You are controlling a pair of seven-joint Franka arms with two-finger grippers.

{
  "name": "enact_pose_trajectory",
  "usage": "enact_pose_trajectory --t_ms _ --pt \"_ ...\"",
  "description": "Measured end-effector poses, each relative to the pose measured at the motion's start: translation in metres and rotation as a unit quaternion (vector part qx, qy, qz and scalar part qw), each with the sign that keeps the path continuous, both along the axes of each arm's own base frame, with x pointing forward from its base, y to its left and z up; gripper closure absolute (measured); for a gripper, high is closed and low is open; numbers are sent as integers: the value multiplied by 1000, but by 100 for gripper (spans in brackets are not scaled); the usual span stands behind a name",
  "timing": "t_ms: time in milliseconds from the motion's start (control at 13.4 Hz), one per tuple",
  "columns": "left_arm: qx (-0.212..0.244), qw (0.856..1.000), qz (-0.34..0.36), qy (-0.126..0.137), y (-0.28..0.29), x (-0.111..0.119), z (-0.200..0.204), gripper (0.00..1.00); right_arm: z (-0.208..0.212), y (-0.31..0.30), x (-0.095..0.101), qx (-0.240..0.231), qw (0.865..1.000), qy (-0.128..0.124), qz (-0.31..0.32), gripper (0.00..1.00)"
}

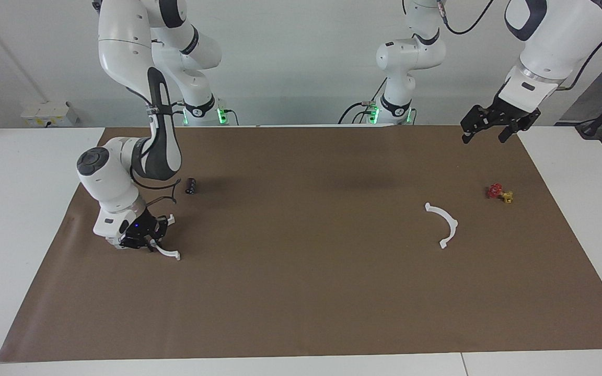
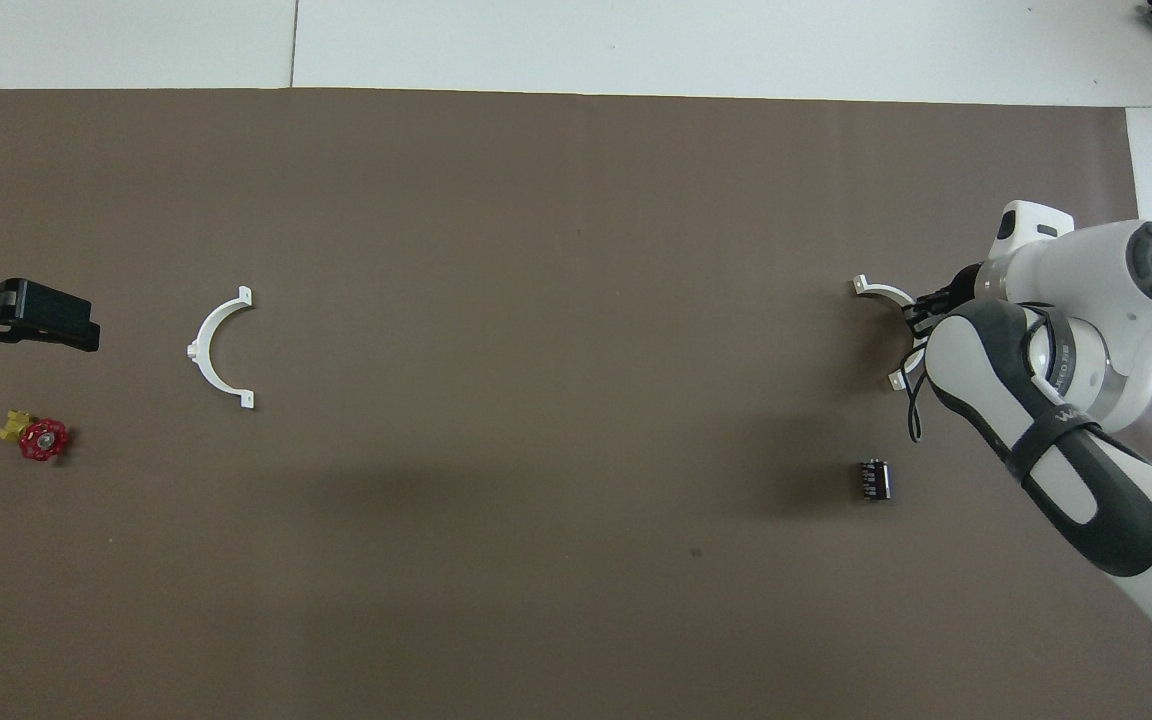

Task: Assemble drain pipe with both arms
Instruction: 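Grasp the white half-ring nearest the right gripper with the right gripper, then carry the white half-ring with the right gripper toward the table center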

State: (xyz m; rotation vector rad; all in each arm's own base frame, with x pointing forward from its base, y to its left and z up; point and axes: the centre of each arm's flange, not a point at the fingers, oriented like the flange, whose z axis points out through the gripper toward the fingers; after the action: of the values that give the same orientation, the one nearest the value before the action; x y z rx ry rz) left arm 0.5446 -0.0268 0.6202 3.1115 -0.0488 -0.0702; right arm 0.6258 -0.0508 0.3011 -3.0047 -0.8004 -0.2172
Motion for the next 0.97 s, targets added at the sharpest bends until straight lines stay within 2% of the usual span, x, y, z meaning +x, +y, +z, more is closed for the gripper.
enact_pose_trajectory --t_ms 223,372,521,744,967 --pt "0 1000 0 0 0 0 -2 0 45 16 20 21 997 24 -66 80" --pt "0 1000 1 -5 0 0 -8 0 63 67 25 27 993 33 -110 80" --pt "1 1000 1 -6 0 -1 -12 0 62 141 20 26 988 40 -145 80" --pt "1 1000 1 -8 0 -3 -11 0 52 245 -2 21 988 45 -149 80" --pt "1 1000 1 -9 0 -3 -13 0 30 302 -17 20 987 43 -156 80"
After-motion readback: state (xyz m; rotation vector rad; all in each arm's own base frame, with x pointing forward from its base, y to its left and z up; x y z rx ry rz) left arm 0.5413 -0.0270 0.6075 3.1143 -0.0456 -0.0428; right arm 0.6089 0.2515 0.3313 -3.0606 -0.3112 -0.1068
